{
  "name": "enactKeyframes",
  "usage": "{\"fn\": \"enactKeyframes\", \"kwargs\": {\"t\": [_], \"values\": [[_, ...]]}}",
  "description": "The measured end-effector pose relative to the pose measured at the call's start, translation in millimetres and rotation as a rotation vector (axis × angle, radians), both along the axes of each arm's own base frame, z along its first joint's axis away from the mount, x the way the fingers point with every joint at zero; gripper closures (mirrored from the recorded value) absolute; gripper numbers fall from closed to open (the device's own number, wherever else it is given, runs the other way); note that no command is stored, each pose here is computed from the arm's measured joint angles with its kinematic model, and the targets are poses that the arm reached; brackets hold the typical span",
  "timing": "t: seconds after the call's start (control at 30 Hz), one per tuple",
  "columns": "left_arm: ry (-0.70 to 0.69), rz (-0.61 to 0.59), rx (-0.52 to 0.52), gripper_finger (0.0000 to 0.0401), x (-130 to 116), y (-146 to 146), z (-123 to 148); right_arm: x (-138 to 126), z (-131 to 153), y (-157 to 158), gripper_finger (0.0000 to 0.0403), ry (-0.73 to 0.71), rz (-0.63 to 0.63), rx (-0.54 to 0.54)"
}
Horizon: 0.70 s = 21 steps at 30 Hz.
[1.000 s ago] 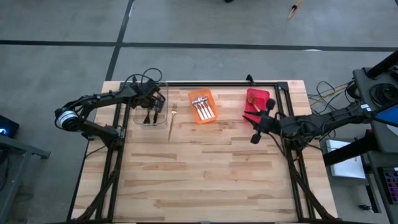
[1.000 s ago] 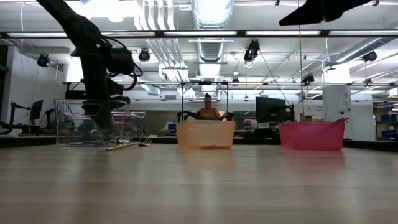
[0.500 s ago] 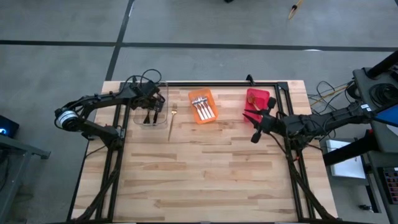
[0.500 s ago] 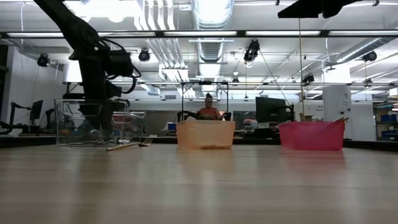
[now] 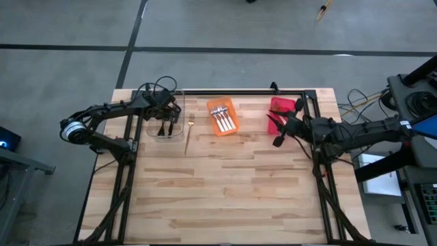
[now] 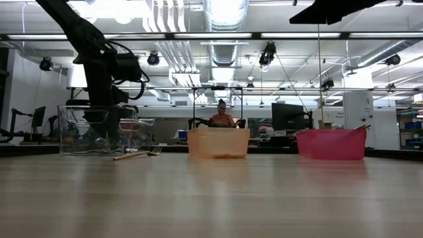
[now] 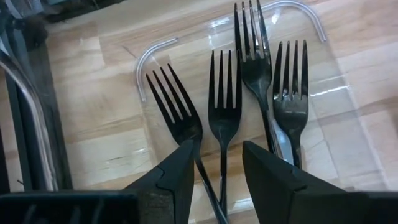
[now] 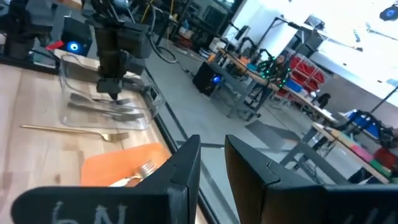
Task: Sort silverware by color (type)
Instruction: Adjust the black fork
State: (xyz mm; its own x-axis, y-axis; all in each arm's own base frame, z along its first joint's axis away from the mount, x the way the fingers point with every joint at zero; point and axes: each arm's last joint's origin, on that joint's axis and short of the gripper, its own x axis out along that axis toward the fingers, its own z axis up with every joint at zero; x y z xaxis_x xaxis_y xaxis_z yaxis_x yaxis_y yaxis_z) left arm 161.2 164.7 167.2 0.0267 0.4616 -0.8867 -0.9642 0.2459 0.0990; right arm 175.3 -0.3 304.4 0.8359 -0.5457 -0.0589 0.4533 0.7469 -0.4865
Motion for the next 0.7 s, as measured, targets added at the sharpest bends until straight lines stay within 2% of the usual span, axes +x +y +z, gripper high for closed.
{"fn": "enactKeyframes", "kwargs": {"t": [0.17, 0.5, 0.7], "values": [[0.032, -0.086, -0.007, 0.0282, 0.3, -0.3, -0.1, 1.5, -4.9, -7.7, 0.0337, 0.025, 0.015, 0.035], [0.122, -0.559, -0.042, 0.0282, 6.2, 0.0, 5.1, 1.6, -7.2, -11.6, 0.0337, 0.032, 0.001, 0.056], [0.067, -0.624, -0.019, 0.0282, 8.2, 13.7, 22.8, 1.6, -7.4, -11.7, 0.0337, 0.029, 0.000, 0.062]]}}
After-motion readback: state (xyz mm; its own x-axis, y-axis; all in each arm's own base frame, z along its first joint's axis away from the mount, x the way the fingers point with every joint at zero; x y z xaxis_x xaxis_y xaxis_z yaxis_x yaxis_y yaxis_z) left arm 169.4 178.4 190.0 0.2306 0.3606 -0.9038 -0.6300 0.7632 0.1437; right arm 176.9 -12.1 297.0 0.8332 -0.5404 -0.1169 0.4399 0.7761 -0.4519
